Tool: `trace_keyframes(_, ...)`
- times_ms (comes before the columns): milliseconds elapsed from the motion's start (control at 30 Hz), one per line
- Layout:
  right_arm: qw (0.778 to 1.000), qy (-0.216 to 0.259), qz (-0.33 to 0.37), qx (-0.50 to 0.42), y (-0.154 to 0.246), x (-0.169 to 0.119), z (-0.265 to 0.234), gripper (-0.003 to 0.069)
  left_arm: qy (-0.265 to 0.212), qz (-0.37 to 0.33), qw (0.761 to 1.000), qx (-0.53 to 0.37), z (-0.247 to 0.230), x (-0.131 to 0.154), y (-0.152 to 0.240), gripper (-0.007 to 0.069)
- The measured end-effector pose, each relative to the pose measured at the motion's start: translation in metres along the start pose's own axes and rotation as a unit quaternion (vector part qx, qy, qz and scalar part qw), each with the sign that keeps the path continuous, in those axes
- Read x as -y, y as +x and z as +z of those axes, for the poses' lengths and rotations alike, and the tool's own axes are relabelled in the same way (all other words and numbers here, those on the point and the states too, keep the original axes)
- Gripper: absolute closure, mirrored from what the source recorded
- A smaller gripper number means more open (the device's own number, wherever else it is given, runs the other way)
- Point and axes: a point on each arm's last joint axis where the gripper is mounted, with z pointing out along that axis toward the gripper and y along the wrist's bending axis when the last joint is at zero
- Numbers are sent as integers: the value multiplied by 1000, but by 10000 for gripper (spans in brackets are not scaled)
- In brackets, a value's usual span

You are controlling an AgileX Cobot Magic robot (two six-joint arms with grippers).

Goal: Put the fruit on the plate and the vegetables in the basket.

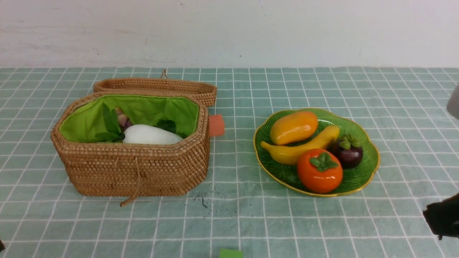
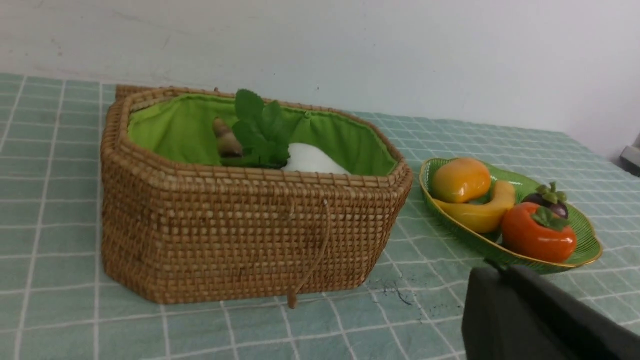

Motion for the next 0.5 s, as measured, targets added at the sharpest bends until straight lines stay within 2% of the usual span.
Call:
trace_keyframes(267, 1000, 2, 4, 1, 0, 2, 0, 636, -25, -1, 999, -23, 0, -4, 4, 636)
trace_keyframes(367, 999, 28, 16, 35, 4, 18, -10, 646, -27, -1, 999, -25, 0, -5, 4, 635)
trace_keyframes(467, 989, 84, 39, 118, 29, 45, -13, 675, -27, -1, 999, -25, 0, -5, 5, 631)
trace_keyframes(500, 989, 84, 39, 118, 29, 45, -13, 675, -27, -1, 999, -25, 0, -5, 5, 631)
